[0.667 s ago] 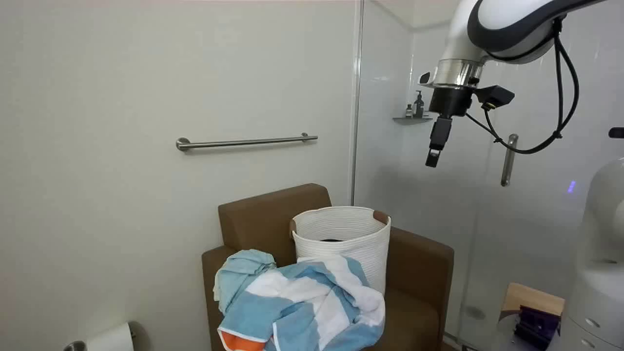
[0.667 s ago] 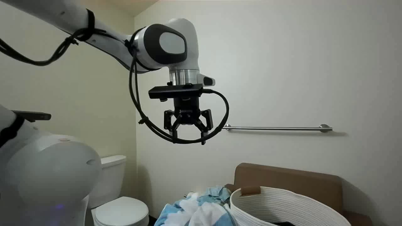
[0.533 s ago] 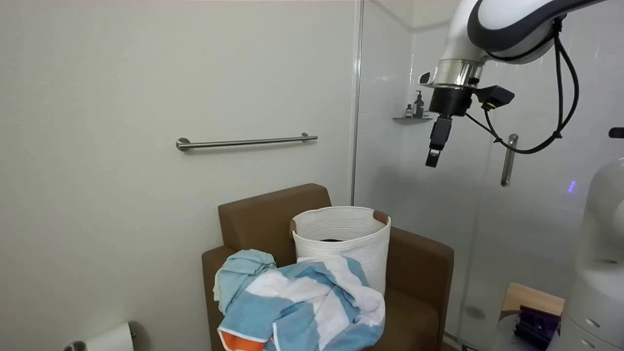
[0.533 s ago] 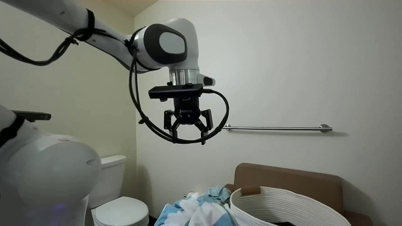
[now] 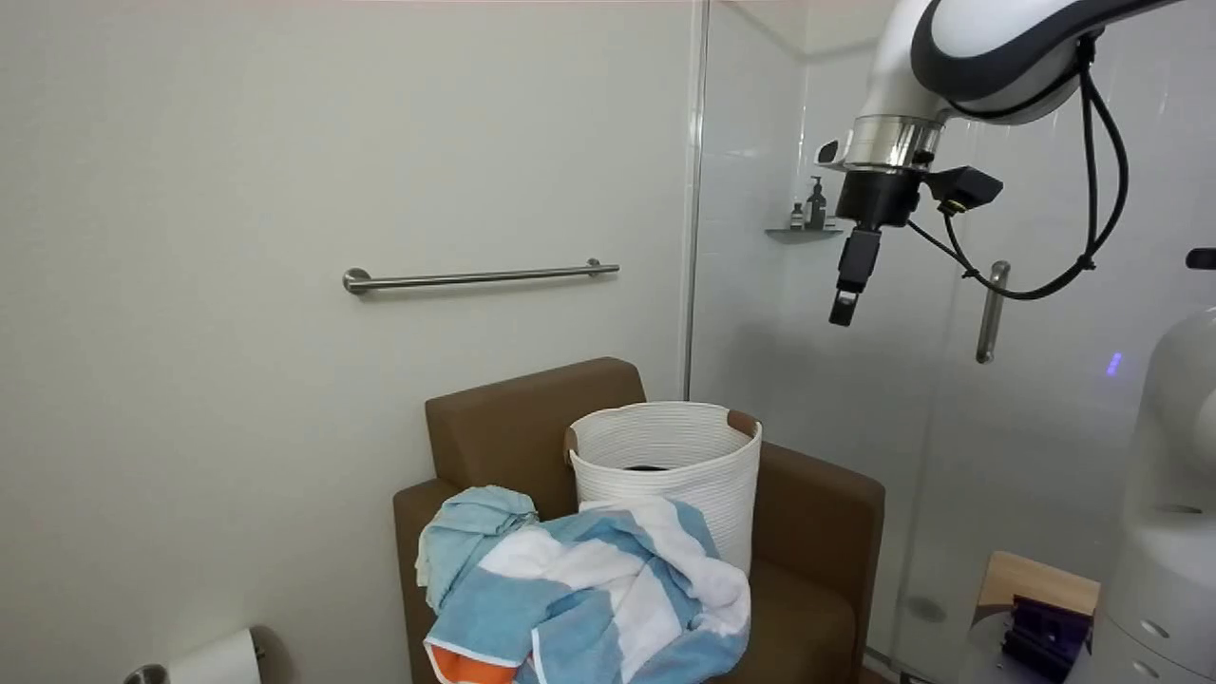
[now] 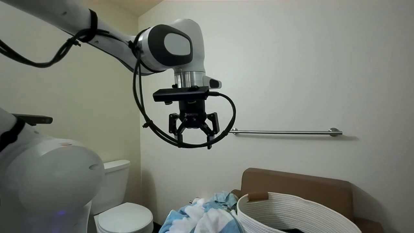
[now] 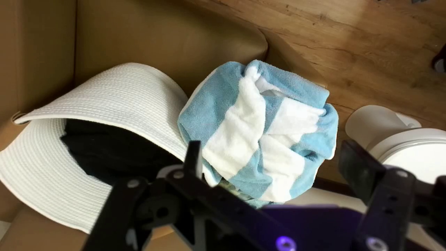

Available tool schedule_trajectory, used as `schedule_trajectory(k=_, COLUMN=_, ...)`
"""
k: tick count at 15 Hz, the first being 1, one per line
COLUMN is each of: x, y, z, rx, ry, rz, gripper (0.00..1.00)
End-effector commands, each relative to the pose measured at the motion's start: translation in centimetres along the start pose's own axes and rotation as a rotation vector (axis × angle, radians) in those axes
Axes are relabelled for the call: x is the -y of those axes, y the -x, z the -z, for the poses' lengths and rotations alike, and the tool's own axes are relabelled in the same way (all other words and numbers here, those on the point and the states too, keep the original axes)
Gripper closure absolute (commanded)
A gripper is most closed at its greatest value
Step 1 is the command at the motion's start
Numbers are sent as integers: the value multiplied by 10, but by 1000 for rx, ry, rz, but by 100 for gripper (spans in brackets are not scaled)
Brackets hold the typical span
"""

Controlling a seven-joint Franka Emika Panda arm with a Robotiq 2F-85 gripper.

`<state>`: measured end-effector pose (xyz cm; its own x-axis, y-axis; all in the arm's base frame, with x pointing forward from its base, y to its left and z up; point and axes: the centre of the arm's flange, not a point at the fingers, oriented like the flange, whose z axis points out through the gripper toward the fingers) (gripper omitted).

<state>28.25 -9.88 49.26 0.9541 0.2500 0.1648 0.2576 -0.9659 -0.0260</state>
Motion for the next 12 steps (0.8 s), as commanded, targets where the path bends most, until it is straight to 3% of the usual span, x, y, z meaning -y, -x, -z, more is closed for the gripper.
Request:
schedule_trajectory(k=1, x=0, y=0, z=0, rx=0, ry=0, rz=0, gripper=0)
schedule_trajectory(k=12, x=4, y=-9, z=-3, rx=7, ry=16, rz=10, gripper=0)
